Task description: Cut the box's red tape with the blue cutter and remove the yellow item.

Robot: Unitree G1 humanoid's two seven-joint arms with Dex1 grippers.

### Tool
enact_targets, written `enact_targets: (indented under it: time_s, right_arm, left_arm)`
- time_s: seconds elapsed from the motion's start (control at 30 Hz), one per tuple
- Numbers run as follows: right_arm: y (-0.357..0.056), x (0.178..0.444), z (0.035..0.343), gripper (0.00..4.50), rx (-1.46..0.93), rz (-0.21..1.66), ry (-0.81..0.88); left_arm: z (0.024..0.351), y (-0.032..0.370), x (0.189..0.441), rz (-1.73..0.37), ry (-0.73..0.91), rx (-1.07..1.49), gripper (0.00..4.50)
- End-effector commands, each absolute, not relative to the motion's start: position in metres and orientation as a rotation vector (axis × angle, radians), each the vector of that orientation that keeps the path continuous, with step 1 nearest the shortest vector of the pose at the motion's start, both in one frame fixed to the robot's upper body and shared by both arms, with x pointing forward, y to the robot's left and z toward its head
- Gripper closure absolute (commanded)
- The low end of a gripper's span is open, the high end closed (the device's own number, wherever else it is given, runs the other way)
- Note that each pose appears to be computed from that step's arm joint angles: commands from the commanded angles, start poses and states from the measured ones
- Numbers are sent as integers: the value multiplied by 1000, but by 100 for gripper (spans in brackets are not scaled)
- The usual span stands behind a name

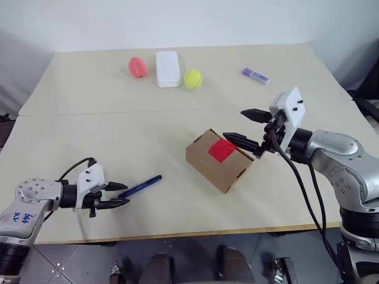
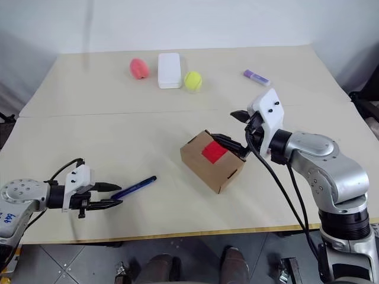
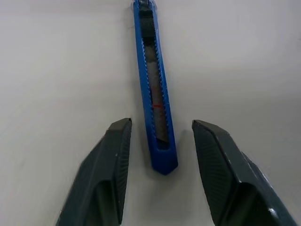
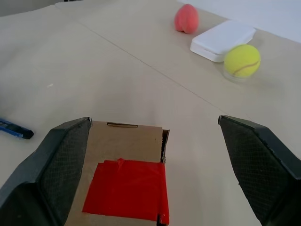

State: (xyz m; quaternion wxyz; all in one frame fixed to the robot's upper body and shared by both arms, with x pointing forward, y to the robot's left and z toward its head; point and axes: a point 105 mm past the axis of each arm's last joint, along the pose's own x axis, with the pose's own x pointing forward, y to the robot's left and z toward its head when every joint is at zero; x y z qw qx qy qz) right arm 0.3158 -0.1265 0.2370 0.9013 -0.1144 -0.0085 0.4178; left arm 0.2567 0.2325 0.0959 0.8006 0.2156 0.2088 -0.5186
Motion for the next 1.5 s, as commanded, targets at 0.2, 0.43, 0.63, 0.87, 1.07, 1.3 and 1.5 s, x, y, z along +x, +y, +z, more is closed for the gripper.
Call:
enact_targets:
  time_s: [0.2,0.43,0.63,0.87,1.07,1.3,1.5]
  right_arm:
    - [-123,310,249,0,-264,880,-76]
    - [-122,310,250,0,-267,883,-78]
    - [-96,297,251,0,-270,1009,-66]
    - [-21,266,222,126,-395,1326,12]
    - [4,254,177,343,-612,1502,99]
    - [27,254,140,449,-744,1624,122]
    - [36,258,119,449,-789,1665,132]
  left_arm:
    - [62,222,249,-1190,526,463,411]
    - [58,220,250,-1210,537,472,411]
    - [63,217,241,-1297,554,452,411]
    - [71,227,227,-1398,650,458,411]
    - [78,231,230,-1396,663,468,411]
    - [80,228,238,-1367,647,490,411]
    - [82,217,232,-1393,671,539,411]
